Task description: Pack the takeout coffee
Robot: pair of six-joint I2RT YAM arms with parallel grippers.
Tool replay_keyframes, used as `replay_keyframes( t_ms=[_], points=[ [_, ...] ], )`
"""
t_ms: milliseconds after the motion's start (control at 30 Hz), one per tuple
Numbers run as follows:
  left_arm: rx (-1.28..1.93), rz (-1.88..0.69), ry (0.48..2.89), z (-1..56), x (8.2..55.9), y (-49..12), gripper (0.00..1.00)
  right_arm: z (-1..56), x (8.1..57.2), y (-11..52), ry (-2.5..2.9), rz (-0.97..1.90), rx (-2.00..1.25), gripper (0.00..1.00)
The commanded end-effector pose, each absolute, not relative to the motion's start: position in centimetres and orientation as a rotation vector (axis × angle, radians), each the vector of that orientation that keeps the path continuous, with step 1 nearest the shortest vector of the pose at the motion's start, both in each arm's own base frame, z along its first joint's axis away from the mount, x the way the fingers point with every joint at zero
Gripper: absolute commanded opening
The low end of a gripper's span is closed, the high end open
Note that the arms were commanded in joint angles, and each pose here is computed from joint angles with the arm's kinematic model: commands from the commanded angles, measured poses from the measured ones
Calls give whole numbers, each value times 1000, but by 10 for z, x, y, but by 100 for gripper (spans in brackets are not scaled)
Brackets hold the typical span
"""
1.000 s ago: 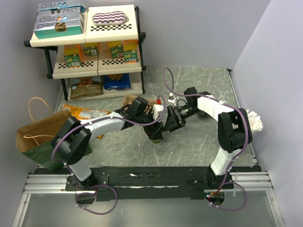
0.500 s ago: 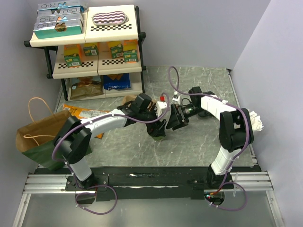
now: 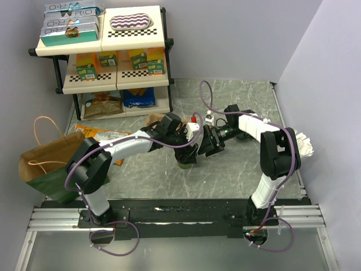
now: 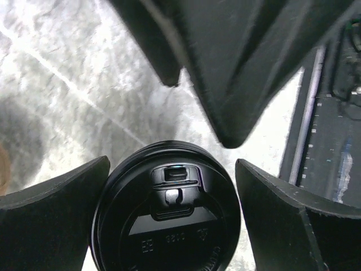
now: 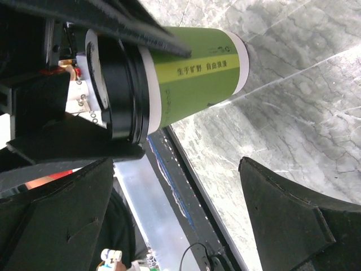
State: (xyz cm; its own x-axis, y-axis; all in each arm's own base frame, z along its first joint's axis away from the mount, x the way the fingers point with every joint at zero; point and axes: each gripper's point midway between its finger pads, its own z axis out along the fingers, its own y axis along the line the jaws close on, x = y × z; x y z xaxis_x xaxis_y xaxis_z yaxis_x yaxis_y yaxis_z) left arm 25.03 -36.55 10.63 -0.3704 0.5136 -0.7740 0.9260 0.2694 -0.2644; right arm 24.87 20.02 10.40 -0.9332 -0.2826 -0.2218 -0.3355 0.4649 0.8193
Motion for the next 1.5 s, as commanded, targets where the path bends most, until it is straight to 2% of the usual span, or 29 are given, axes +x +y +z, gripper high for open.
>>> replay_keyframes(
  t_ms=[0, 300, 533, 767, 900, 1167, 1467],
  points=[
    [1297, -1097, 1838, 152, 247, -386, 99, 107, 251, 202, 2613, 1519, -560, 98],
    [1226, -1160, 1870, 162, 248, -379, 100, 105, 263, 207, 2622, 1523, -547, 98],
    [1132, -1168, 1930, 156, 263, -374, 99, 104, 258, 216, 2620, 1557, -581, 97],
    [1034, -1274, 1907, 187, 283, -368, 99, 106, 259, 218, 2613, 1567, -577, 97],
    [973, -1297, 1947, 187, 289, -358, 99, 103, 263, 219, 2627, 1571, -562, 97],
    [842, -1331, 2166, 155, 277, -314, 99, 97, 271, 219, 2665, 1548, -550, 96],
    [783, -1324, 2256, 128, 273, -307, 99, 86, 273, 218, 2726, 1499, -545, 96]
  ],
)
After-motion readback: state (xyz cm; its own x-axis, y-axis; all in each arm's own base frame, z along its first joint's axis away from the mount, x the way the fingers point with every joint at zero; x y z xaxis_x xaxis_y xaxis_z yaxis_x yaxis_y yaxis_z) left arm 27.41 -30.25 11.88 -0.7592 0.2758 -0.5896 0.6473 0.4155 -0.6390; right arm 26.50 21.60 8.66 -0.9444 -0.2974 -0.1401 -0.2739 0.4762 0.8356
